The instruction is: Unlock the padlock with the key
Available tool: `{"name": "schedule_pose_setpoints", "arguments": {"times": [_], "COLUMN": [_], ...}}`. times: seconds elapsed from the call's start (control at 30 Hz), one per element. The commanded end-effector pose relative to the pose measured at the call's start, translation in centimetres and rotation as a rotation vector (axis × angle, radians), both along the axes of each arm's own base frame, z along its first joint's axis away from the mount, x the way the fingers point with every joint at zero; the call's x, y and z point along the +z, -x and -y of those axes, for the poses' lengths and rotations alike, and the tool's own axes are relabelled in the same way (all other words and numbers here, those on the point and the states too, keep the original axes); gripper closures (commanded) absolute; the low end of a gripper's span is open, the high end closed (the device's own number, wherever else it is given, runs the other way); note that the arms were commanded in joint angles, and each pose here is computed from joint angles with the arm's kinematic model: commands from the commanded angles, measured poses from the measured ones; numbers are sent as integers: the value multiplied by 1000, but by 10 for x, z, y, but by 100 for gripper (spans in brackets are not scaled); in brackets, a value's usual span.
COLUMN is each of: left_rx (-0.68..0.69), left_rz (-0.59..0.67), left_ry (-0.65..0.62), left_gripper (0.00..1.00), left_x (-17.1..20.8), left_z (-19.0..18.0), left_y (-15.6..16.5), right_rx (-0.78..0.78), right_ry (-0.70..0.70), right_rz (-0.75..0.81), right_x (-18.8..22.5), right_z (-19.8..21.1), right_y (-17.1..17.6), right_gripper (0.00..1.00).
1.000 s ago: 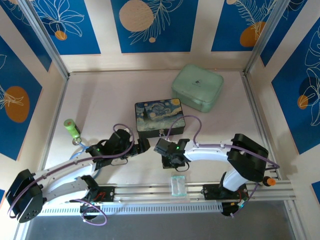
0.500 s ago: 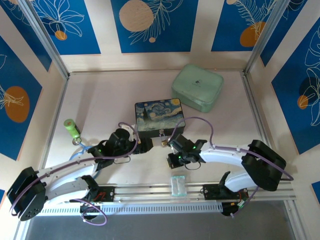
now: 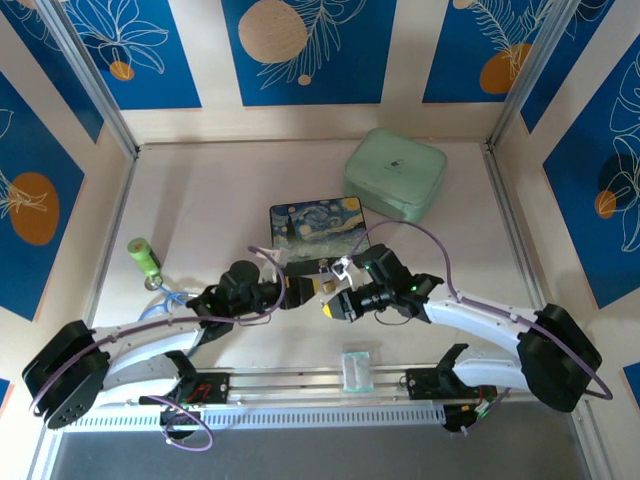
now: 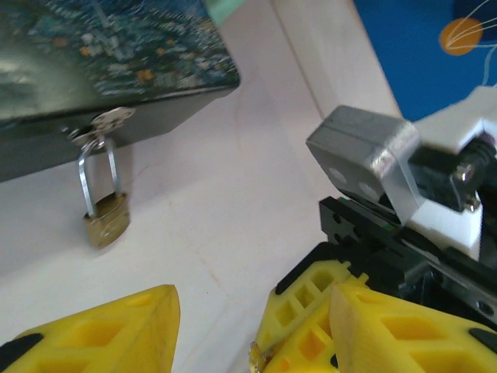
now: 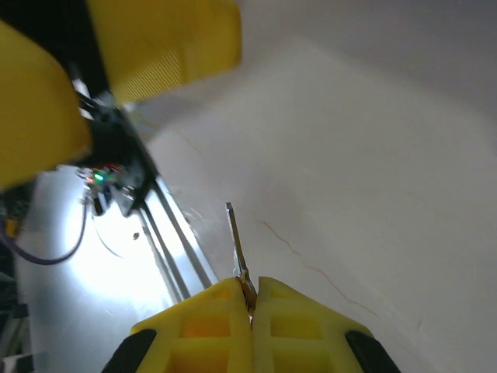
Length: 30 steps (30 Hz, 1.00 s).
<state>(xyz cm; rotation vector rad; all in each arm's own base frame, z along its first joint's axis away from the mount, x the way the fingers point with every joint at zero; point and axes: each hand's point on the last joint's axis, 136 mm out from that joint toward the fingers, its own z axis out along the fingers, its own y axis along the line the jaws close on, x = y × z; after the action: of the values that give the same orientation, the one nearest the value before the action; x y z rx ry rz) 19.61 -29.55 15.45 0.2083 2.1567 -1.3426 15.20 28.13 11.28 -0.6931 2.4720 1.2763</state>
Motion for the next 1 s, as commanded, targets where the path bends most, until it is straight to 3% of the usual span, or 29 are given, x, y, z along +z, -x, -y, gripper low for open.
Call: {"name": "schedule_pose_setpoints", "arguments": {"times": [0.0, 0.23, 0.37, 0.47, 0.73, 0.8, 0.97], "left_rx": [-27, -51, -61, -73, -87, -83, -74], "left_rz": [42, 24, 7, 2, -27, -34, -47], "left_ry": [70, 112, 128, 149, 146, 149, 155], "left_gripper": [48, 53, 62, 64, 83, 99, 100], "left_x": [21, 26, 25, 26, 23, 23, 24], "left_z": [10, 17, 20, 23, 27, 27, 26], "left_y": [1, 4, 5, 6, 10, 9, 9], "right_rx": [51, 55, 46, 51, 27, 26, 10], "right_ry": [-133, -191, -229, -236, -266, -277, -280], "right_rz": [-1, 8, 6, 7, 11, 11, 12], "right_x": [26, 40, 45, 47, 48, 51, 52], "right_z": [-8, -10, -9, -10, -12, -14, -16], "right_y": [3, -3, -6, -7, -17, -18, -22], "right_gripper": [100, 100, 100, 100, 100, 100, 100]}}
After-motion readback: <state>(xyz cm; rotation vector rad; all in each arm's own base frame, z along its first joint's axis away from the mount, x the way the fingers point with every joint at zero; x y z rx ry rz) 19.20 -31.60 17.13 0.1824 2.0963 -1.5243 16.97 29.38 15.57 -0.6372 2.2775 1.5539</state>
